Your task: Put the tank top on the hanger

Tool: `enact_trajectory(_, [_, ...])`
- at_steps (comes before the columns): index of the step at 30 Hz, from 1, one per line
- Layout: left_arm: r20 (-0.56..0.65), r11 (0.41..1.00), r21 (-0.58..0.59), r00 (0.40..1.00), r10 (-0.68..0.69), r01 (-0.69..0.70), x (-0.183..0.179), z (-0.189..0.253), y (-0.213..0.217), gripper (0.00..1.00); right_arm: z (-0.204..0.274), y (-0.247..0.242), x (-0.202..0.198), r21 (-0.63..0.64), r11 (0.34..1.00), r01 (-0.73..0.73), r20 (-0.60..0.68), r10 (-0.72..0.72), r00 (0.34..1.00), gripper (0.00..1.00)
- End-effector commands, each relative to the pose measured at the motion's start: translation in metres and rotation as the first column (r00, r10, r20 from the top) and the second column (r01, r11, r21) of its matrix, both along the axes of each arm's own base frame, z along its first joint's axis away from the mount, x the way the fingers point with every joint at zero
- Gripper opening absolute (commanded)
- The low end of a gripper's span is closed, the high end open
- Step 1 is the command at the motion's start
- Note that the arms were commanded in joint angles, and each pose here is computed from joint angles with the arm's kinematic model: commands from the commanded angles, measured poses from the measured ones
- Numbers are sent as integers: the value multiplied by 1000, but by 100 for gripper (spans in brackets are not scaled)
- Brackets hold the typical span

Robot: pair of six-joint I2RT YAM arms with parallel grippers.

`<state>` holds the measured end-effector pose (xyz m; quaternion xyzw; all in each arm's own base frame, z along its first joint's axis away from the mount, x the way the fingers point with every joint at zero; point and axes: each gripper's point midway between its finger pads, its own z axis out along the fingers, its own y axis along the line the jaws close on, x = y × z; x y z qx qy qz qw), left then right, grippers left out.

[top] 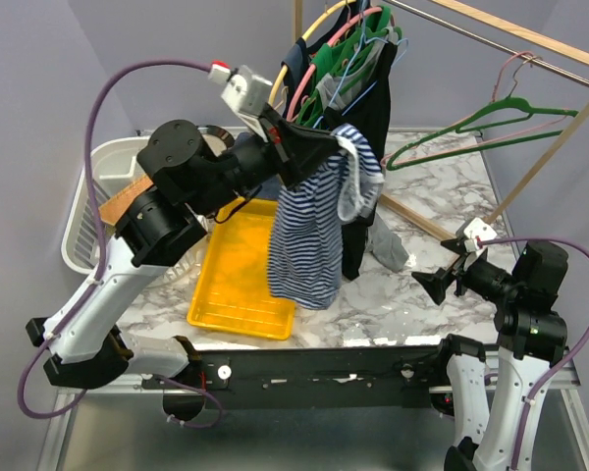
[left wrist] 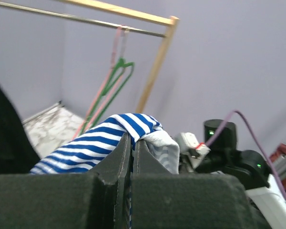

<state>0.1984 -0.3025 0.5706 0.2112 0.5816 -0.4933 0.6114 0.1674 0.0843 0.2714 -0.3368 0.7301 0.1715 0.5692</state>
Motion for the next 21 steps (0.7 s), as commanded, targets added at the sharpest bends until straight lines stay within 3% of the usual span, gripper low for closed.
enact_trajectory(1, [109,993,-33,988,-113,117,-34,30,-25,0,9,-18,12,-25,992,124,20,-124,992,100])
enact_trajectory(6, [62,995,4,993,-100,100,-23,-3,-40,0,7,-32,18,-36,976,215,16,-215,976,100])
enact_trajectory(7, [11,995,59,996,-85,84,-14,-41,-49,0,6,-32,18,-40,975,219,15,-218,976,100])
enact_trajectory(9, [-9,997,63,999,-53,54,-9,-65,-46,0,2,-34,17,-53,974,219,10,-219,976,100])
enact_trajectory(10, [-72,988,145,997,-36,47,-1,-122,-55,0,-1,-34,17,-56,974,219,6,-219,976,100])
enact_trajectory(12, [-92,988,152,996,-6,20,5,-156,-52,0,-7,-34,17,-66,976,210,-1,-210,978,100])
enact_trajectory(13, [-158,974,227,987,16,21,10,-213,-54,0,-9,-32,16,-65,979,193,-4,-194,981,100])
enact_trajectory(18, [-307,926,378,945,110,15,33,-340,-44,0,-28,-17,8,-99,994,40,-31,-44,999,100])
enact_trajectory(19, [-345,913,407,929,137,17,39,-365,-35,2,-32,-11,4,-95,995,-13,-36,10,999,100])
enact_trajectory(21, [-399,900,431,908,129,61,38,-390,-32,15,-45,-6,-4,-139,984,-107,-46,102,994,100])
